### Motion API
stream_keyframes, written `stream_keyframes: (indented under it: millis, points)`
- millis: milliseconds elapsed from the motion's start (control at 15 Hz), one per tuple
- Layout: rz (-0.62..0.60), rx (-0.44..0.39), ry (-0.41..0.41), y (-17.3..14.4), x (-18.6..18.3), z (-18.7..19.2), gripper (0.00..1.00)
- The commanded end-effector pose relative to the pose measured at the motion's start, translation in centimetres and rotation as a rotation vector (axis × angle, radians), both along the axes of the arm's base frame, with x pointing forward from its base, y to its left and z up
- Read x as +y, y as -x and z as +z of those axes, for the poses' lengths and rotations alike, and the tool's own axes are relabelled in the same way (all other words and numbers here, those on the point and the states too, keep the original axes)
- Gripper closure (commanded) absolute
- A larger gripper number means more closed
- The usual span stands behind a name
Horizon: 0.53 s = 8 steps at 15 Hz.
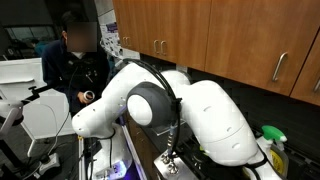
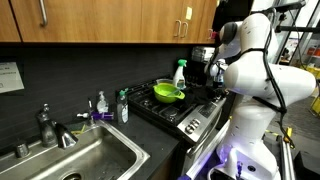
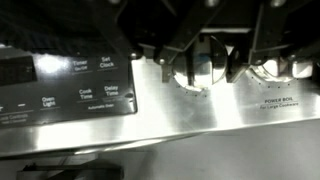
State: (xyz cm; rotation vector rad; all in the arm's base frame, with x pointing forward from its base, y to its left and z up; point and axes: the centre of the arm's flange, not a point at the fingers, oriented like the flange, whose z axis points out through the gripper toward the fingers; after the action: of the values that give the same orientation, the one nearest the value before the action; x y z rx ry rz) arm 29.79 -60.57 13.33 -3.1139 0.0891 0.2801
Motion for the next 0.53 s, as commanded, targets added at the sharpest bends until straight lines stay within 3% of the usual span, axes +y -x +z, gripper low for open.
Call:
stream_keyframes:
  millis: [0,200,267,467]
  points:
    - [-0.095,-0.020,-0.098,-2.86,4.99,3.36,0.69]
    - [-0.081,-0.023,-0.083,-2.79,5.14,3.59,0.69]
    - [-0.067,-0.029,-0.069,-2.67,5.09,3.55,0.19]
    - [-0.093,-0.043,-0.062,-2.59,4.74,3.44,0.10]
